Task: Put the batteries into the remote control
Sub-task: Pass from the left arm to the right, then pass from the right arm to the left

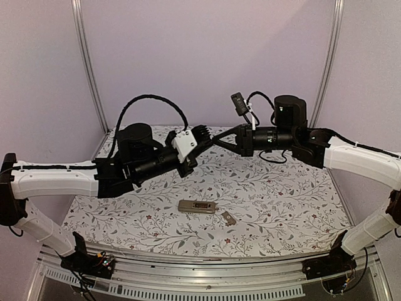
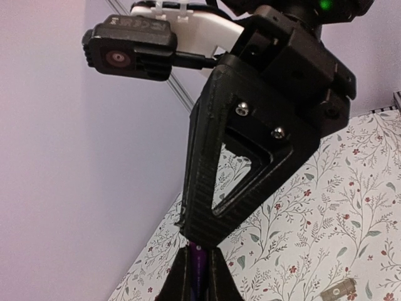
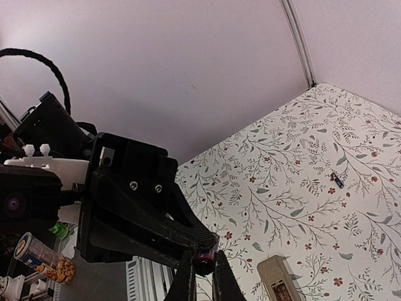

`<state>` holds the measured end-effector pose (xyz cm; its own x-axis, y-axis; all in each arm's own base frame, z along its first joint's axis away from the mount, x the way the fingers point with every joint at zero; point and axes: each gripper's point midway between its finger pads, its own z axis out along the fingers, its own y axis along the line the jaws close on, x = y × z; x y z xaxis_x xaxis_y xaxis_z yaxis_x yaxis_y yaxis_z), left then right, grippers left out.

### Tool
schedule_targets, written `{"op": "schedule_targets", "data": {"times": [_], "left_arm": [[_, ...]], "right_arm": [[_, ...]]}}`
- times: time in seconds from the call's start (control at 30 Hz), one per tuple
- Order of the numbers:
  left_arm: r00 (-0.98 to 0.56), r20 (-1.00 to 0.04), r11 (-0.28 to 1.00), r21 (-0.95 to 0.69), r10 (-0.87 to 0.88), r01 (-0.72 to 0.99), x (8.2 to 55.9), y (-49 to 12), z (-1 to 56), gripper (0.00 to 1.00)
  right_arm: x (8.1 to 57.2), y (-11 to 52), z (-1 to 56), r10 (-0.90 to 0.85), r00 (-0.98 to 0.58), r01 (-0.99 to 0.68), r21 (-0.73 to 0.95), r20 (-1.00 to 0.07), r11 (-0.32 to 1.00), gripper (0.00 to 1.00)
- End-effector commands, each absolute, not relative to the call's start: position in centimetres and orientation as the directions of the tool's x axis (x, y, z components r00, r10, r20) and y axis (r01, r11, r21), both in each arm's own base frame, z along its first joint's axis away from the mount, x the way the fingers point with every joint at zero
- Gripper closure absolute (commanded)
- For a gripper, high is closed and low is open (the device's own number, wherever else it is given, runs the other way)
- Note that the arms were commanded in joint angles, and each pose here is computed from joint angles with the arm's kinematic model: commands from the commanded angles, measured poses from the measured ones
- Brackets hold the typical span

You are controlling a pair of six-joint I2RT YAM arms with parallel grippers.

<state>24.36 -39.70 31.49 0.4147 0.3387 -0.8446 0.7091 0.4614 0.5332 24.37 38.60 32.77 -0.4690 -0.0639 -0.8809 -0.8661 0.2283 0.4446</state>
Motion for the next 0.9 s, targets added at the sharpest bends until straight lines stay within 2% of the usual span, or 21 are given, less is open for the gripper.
{"op": "schedule_targets", "data": {"times": [0.0, 0.1, 0.13, 0.2, 0.27, 0.37, 0.47, 0.5, 0.67, 0.87], "left_arm": [[0.418, -0.841, 0.458, 0.539, 0.344, 0.707, 24.2, -40.3, 31.3, 0.96], [0.405, -0.84, 0.459, 0.539, 0.363, 0.706, 24.5, -40.3, 30.9, 0.62], [0.403, -0.839, 0.462, 0.539, 0.366, 0.705, 24.6, -40.3, 30.8, 0.54], [0.401, -0.838, 0.465, 0.541, 0.371, 0.701, 24.6, -40.2, 30.8, 0.42], [0.398, -0.835, 0.462, 0.544, 0.38, 0.7, 24.6, -40.0, 30.6, 0.38], [0.385, -0.832, 0.461, 0.545, 0.399, 0.7, 24.6, -39.5, 30.1, 0.39], [0.373, -0.834, 0.48, 0.543, 0.407, 0.689, 24.7, -38.6, 30.2, 0.56], [0.371, -0.839, 0.484, 0.536, 0.398, 0.692, 24.6, -38.5, 30.5, 0.58], [0.374, -0.873, 0.488, 0.485, 0.313, 0.725, 23.7, -38.3, 31.9, 0.58], [0.364, -0.876, 0.476, 0.479, 0.316, 0.738, 23.7, -38.5, 31.4, 0.68]], "right_arm": [[23.6, 39.1, 32.0, -0.096, -0.482, -0.867, 0.459, -0.871, 0.194, 1.0], [23.6, 39.1, 32.2, -0.092, -0.477, -0.869, 0.454, -0.874, 0.194, 1.0], [23.6, 39.0, 32.1, -0.093, -0.477, -0.87, 0.454, -0.874, 0.195, 1.0], [23.7, 39.0, 32.1, -0.091, -0.48, -0.867, 0.456, -0.873, 0.199, 1.0], [23.9, 38.9, 32.1, -0.086, -0.481, -0.866, 0.457, -0.873, 0.203, 1.0], [24.1, 38.5, 32.3, -0.074, -0.481, -0.864, 0.459, -0.873, 0.207, 1.0], [24.0, 37.9, 33.1, -0.036, -0.466, -0.873, 0.453, -0.884, 0.18, 1.0], [23.8, 37.8, 33.4, -0.02, -0.464, -0.875, 0.455, -0.885, 0.164, 1.0], [22.8, 37.4, 34.8, 0.054, -0.438, -0.893, 0.441, -0.897, 0.088, 1.0], [22.4, 37.2, 35.5, 0.085, -0.431, -0.898, 0.436, -0.898, 0.062, 1.0]]}}
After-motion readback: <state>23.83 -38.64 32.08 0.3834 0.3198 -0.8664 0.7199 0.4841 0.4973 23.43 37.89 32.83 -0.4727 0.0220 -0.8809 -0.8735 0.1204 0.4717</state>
